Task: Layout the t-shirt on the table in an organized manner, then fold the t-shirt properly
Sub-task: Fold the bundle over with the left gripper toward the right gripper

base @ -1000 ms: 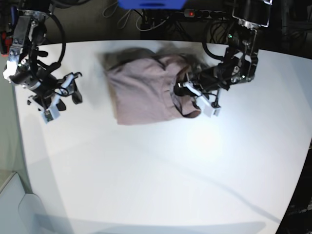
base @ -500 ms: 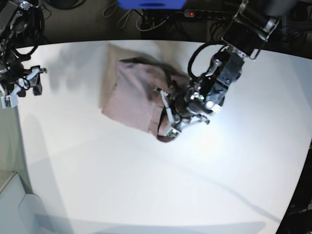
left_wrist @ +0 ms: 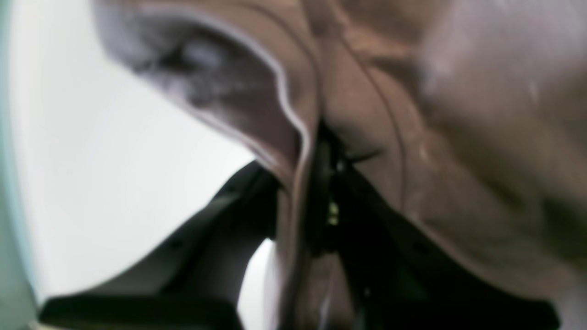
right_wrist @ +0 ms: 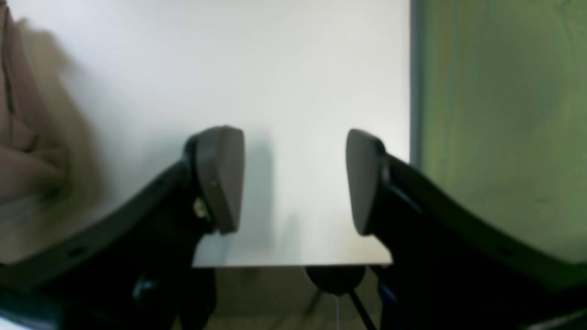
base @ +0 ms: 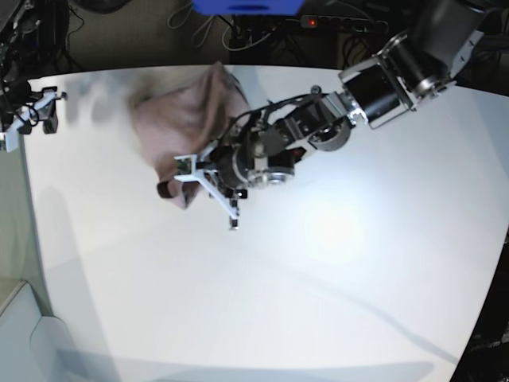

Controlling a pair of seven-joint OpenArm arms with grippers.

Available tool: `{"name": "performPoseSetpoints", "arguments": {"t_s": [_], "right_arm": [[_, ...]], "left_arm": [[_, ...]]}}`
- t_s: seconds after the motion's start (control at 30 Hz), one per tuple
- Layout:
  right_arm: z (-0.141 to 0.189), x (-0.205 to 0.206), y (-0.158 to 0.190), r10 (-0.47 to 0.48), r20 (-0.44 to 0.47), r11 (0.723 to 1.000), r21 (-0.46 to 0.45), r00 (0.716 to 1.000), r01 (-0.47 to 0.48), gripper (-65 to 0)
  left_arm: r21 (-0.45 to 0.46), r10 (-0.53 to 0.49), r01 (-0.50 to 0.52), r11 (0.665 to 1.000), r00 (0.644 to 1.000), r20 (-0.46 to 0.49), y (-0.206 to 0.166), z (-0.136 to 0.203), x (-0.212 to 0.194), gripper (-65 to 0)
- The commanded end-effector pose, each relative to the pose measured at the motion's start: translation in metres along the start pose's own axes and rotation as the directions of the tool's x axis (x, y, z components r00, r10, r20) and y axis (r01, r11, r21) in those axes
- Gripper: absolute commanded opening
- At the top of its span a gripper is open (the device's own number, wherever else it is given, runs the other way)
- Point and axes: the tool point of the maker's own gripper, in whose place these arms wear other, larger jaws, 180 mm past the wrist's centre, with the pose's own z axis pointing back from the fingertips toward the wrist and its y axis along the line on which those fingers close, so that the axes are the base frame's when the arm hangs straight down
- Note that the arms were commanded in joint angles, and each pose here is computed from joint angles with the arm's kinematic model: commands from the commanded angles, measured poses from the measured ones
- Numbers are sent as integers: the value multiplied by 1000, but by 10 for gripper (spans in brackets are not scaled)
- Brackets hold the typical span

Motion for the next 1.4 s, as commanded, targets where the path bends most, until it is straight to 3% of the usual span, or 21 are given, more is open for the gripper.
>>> {"name": "performPoseSetpoints", "arguments": {"t_s": [0.0,0.37,0.77,0.93,1.27,1.37], "right_arm": [[7,13,-4,27,43,1000,-11,999,-27,-294],[10,4,4,16,31,1000,-5,999,-16,-295],[15,13,14,26,62,1000,-6,998,-26,-295],[15,13,14,26,62,1000,-6,998,-26,-295],[16,13,14,26,60,1000,-6,998,-26,-295],[16,13,14,26,60,1000,-6,998,-26,-295]], "left_arm": [[32,-48,48,998,999,5,13,1,8,-648],[-11,-311,311,950,947,-80,23,-15,0,-648],[14,-341,342,940,940,-31,48,-19,7,-648],[3,-408,409,913,912,-34,45,-20,14,-648],[9,-421,421,907,907,-5,40,-23,34,-646],[32,-457,458,888,889,-28,46,-23,32,-645]]}}
